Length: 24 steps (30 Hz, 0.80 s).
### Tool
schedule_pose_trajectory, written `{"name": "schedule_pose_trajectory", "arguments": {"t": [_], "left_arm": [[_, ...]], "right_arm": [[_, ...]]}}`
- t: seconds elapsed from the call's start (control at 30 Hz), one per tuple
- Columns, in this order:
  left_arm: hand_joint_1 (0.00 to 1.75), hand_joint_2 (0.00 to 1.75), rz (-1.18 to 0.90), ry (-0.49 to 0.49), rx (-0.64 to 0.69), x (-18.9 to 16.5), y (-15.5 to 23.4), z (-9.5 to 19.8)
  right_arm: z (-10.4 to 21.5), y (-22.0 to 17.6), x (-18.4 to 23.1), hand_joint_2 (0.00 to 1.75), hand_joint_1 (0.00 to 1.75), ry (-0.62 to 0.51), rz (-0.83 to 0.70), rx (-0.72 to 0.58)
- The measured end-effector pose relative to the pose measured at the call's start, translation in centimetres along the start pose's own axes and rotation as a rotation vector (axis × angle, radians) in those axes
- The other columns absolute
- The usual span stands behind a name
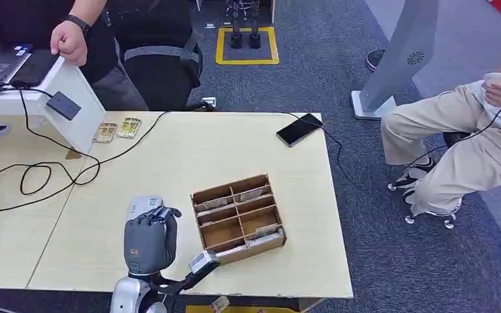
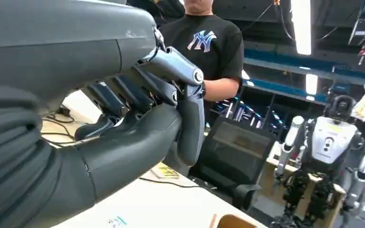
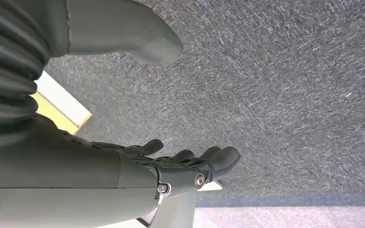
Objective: Pass the card to the sensor for recognition and then transmit it.
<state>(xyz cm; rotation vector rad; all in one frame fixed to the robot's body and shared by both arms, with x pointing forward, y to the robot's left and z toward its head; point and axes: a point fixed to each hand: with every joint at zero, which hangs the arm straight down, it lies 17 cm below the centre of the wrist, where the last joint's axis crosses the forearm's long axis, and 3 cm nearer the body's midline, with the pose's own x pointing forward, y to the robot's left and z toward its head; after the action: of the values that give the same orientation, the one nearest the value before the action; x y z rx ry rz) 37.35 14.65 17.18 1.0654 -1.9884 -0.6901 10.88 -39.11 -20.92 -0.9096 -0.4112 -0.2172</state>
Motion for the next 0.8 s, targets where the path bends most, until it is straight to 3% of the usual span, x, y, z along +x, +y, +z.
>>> {"name": "schedule_pose_trajectory", "arguments": {"t": [0.23, 0.37, 0.4, 0.43, 0.53, 0.8], "left_arm": [[1.75, 1.75, 0.244, 0.145, 0.249, -4.4, 6.5, -0.6], [1.75, 1.75, 0.300, 0.207, 0.310, -6.6, 7.6, 0.2], [0.72, 1.75, 0.300, 0.213, 0.315, -6.9, 7.7, 0.3], [0.00, 1.75, 0.299, 0.218, 0.317, -7.1, 7.8, 0.4], [0.00, 1.75, 0.259, 0.196, 0.297, -6.8, 7.6, 0.4], [0.00, 1.75, -0.027, 0.002, 0.143, -3.0, 5.7, -0.4]], "right_arm": [[0.2, -0.1, 0.0, 1.75, 0.00, -0.001, 0.008, -0.007], [0.6, 0.0, 0.1, 1.75, 0.00, -0.002, 0.007, -0.010], [0.6, 0.0, 0.2, 1.75, 0.00, -0.004, 0.007, -0.009], [0.7, 0.0, 0.2, 1.75, 0.00, -0.005, 0.008, -0.009], [0.6, 0.0, 0.3, 1.75, 0.00, -0.015, 0.012, -0.009], [0.8, 0.6, 0.9, 1.75, 0.00, -0.046, 0.037, 0.013]]}}
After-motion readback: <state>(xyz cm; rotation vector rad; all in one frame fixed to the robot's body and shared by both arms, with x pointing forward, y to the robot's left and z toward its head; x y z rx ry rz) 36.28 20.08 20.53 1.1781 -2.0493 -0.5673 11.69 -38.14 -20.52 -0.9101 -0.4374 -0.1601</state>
